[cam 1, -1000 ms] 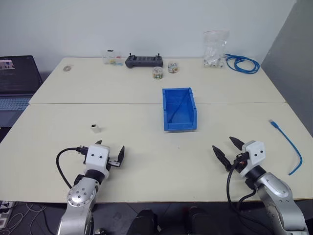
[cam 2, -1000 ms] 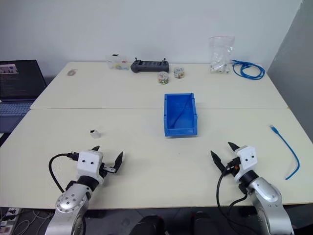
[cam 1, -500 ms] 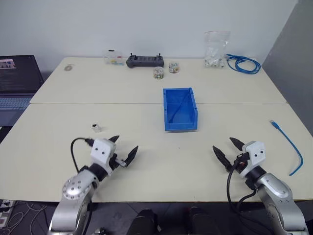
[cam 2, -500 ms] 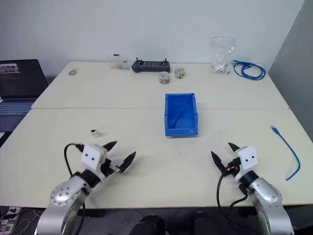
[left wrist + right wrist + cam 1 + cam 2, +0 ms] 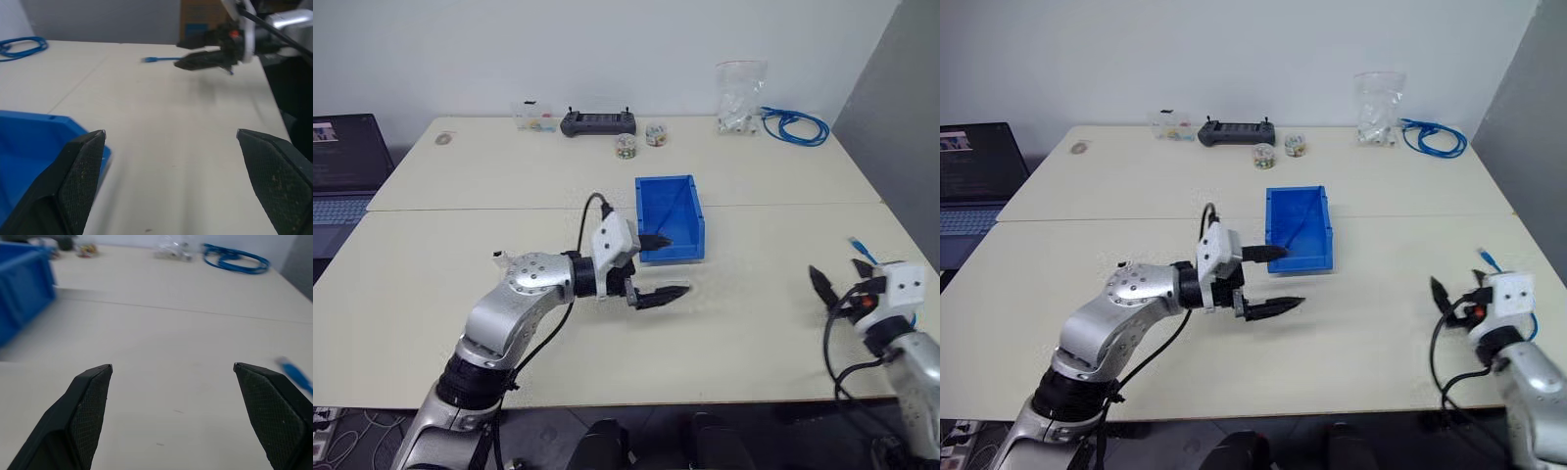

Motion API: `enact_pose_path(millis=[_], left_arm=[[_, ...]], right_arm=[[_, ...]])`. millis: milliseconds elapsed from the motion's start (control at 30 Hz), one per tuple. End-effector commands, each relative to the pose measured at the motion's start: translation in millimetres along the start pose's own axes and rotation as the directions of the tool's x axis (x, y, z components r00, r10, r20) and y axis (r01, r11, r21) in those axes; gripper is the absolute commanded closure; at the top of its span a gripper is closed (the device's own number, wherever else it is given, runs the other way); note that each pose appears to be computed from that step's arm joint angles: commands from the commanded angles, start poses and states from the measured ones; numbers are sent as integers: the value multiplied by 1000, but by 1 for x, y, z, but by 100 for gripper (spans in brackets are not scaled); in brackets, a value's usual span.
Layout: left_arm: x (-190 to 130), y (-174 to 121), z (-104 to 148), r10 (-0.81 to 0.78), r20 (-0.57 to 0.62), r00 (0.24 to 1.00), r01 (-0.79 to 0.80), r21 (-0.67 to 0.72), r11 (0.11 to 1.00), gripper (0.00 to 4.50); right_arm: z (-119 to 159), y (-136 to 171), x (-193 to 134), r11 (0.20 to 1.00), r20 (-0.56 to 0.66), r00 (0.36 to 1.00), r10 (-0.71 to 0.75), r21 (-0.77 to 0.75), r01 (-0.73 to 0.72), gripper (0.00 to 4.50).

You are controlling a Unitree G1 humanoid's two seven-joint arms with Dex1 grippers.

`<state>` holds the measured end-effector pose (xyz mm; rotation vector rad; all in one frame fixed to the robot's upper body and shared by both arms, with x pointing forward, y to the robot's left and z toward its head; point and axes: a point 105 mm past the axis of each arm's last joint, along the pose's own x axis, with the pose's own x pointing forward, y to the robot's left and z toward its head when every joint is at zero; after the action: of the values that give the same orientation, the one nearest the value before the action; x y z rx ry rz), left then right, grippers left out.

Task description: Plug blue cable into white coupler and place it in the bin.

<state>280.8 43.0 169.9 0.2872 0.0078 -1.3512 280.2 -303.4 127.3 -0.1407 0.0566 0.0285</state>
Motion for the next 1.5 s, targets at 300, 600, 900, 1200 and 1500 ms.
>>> enact_pose_path(millis=[300,600,900,1200,1500], left_arm=[[30,-9,6,-139,-38,990,143,133,981,0],[32,-8,13,-143,-25,989,145,145,979,0],[34,-7,16,-149,-15,989,150,146,978,0],[34,-9,15,-149,-18,989,150,150,977,0],[28,-4,12,-100,-8,995,100,124,987,0]], right_arm=[[-21,-98,13,990,-240,962,-126,38,139,28],[-44,-104,11,995,-385,923,-9,86,45,81],[-51,-105,8,992,-426,904,24,122,31,319],[-41,-103,9,983,-368,928,60,182,8,447],[-2,-100,7,995,-246,965,93,57,-81,447]])
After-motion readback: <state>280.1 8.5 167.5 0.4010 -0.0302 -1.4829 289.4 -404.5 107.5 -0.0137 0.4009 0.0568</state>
